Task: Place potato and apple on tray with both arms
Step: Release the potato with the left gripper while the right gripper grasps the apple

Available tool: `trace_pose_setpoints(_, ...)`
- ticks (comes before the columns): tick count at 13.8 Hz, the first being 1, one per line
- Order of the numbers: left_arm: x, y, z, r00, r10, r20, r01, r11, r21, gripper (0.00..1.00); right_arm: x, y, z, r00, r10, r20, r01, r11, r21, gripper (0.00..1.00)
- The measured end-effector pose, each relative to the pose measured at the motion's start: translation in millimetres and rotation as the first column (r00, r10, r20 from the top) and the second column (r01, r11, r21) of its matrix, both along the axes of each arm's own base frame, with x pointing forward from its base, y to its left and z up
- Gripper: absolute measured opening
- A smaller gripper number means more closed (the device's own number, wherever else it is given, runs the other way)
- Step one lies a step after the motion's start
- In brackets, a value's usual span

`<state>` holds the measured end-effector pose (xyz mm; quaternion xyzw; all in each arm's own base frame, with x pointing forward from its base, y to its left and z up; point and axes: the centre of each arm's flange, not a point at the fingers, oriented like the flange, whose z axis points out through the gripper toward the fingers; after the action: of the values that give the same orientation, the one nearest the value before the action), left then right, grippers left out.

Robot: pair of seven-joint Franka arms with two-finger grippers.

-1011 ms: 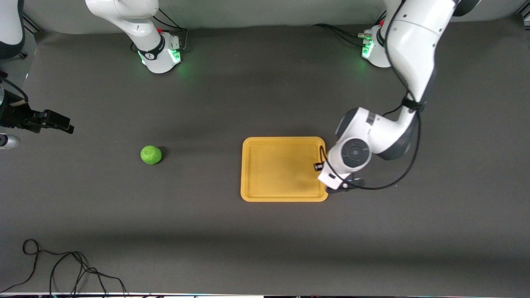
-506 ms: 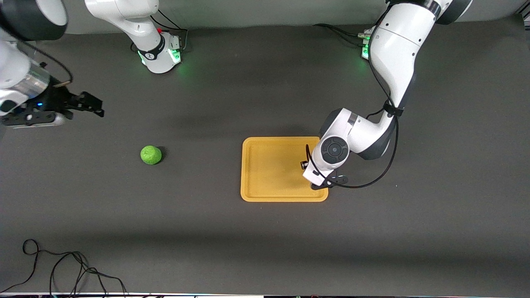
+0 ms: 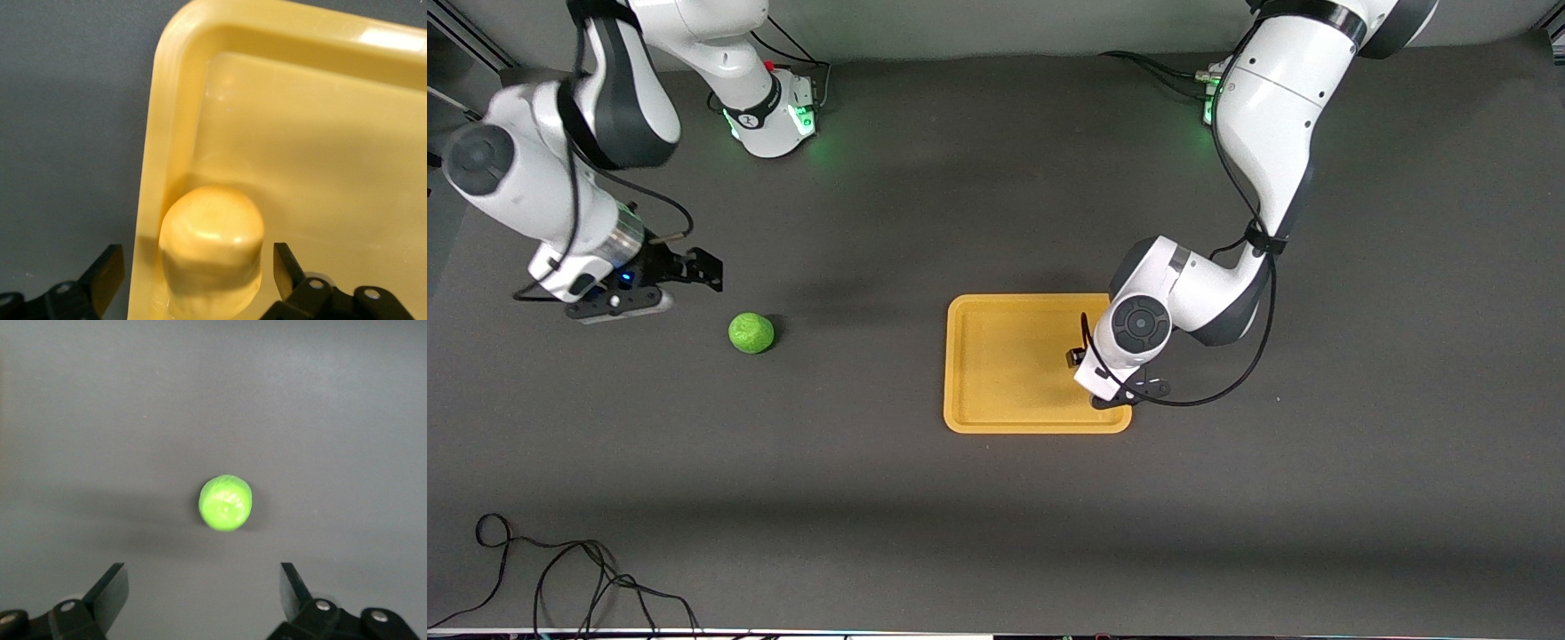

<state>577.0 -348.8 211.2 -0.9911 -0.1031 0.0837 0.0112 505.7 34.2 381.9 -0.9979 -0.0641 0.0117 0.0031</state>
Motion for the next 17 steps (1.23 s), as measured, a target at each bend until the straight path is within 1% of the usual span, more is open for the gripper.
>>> trace_pose_setpoints(3,10.7,5.3,17.2,1.0,0.011,0.024,-0.011,1.0,-0.002,1.0,15.7,-2.6,-73.0,1.0,-0.001,0.014,0.001,1.0,-0.005,1.0)
trace_pose_setpoints(5,27.5,28.2,60.5,0.998,0.032,0.054,-0.032,0.999,0.013,1.0,22.0,-2.7,-115.8,1.0,-0.002,0.013,0.002,1.0,-0.008,1.0)
trace_pose_setpoints(7,45.2,70.7,119.5,0.994,0.048,0.097,-0.049,0.999,0.016,1.0,23.4,-3.1,-149.2,1.0,-0.002,0.007,0.002,1.0,-0.012,1.0)
trace_pose_setpoints(9,55.4,124.5,168.5,0.993,0.014,0.115,-0.019,0.999,0.04,1.0,19.2,-3.7,-173.3,1.0,-0.002,-0.029,0.002,1.0,-0.015,1.0)
trace_pose_setpoints(12,56.8,218.9,226.0,0.991,-0.102,0.082,0.097,0.994,0.058,1.0,11.1,-4.4,-192.6,0.998,-0.002,-0.069,0.001,1.0,-0.019,1.0)
trace_pose_setpoints(13,54.6,249.0,244.6,0.986,-0.139,0.088,0.134,0.989,0.056,1.0,8.2,-4.6,-195.1,0.997,-0.003,-0.078,0.001,1.0,-0.02,1.0)
trace_pose_setpoints(15,41.3,300.3,276.7,0.971,-0.209,0.112,0.204,0.977,0.057,1.0,4.9,-4.9,-197.3,0.996,-0.003,-0.092,0.001,1.0,-0.02,0.95)
trace_pose_setpoints(17,24.1,331.0,291.6,0.961,-0.252,0.116,0.246,0.967,0.061,1.0,4.8,-5.1,-194.6,0.995,-0.005,-0.099,0.003,1.0,-0.021,0.77)
